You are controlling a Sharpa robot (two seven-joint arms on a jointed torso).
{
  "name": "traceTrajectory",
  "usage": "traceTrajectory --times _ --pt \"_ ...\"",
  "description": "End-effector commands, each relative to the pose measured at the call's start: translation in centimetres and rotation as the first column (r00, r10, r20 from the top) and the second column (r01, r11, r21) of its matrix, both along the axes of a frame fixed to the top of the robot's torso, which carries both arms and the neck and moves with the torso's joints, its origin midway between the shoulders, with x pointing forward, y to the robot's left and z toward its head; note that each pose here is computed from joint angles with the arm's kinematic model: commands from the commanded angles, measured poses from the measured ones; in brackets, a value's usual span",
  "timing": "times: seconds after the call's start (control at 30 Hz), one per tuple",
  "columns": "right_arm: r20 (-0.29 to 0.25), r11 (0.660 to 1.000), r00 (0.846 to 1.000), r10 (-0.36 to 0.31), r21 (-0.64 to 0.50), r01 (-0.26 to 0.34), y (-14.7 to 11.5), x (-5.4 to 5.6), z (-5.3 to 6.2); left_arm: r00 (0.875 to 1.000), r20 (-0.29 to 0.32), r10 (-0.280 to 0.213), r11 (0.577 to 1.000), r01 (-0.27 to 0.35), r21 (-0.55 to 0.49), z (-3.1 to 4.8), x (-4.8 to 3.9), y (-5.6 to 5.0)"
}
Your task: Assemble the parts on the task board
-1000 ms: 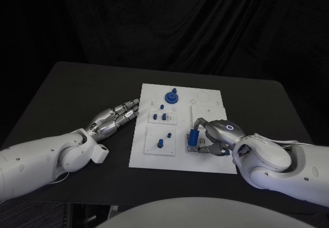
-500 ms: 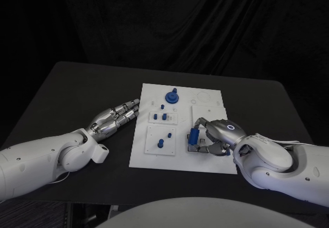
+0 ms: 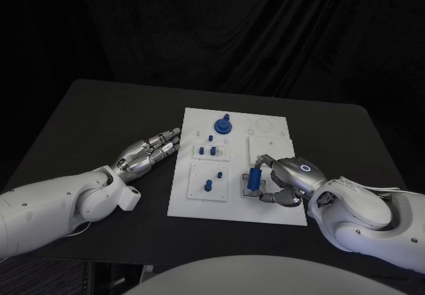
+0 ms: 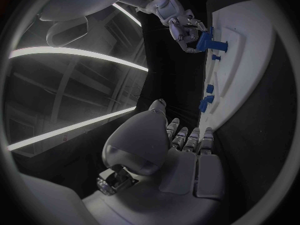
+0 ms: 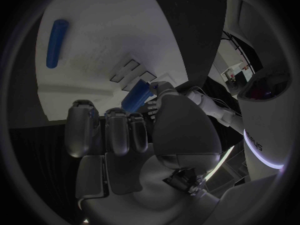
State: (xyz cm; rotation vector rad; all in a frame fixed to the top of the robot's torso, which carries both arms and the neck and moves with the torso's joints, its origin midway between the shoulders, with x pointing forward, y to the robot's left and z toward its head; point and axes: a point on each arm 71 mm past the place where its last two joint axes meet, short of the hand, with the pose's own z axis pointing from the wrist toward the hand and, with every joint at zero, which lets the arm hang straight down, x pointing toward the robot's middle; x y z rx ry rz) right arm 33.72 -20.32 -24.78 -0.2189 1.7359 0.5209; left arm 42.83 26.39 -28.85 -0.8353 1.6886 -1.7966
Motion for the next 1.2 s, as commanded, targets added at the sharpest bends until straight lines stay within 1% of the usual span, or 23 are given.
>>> traceTrajectory --times 0.03,0.23,0.43,0.97,1.2 --pt "0.005 1.0 1.0 0.024 0.014 -0.024 0.2 -0.6 0.2 0.998 0.067 0.006 0.997 -0.001 -0.077 0.68 -0.08 0.0" --pt "-0.02 0.999 0.999 0.032 -0.004 -0.032 0.3 -1.0 0.0 0.998 0.067 0.006 0.997 -0.001 -0.077 0.68 -0.08 0.0" --pt "-0.036 0.999 0.999 0.038 -0.021 -0.039 0.4 -1.1 -0.2 0.998 0.066 0.006 0.997 -0.001 -0.076 0.68 -0.09 0.0" --pt "-0.089 0.997 0.996 0.021 -0.072 -0.028 0.3 -0.5 -1.1 0.998 0.061 0.001 0.997 0.004 -0.076 0.62 -0.06 -0.2" --pt "-0.094 0.997 0.995 0.02 -0.074 -0.027 0.5 -0.3 -1.3 0.998 0.059 -0.003 0.997 0.008 -0.077 0.59 -0.04 -0.3"
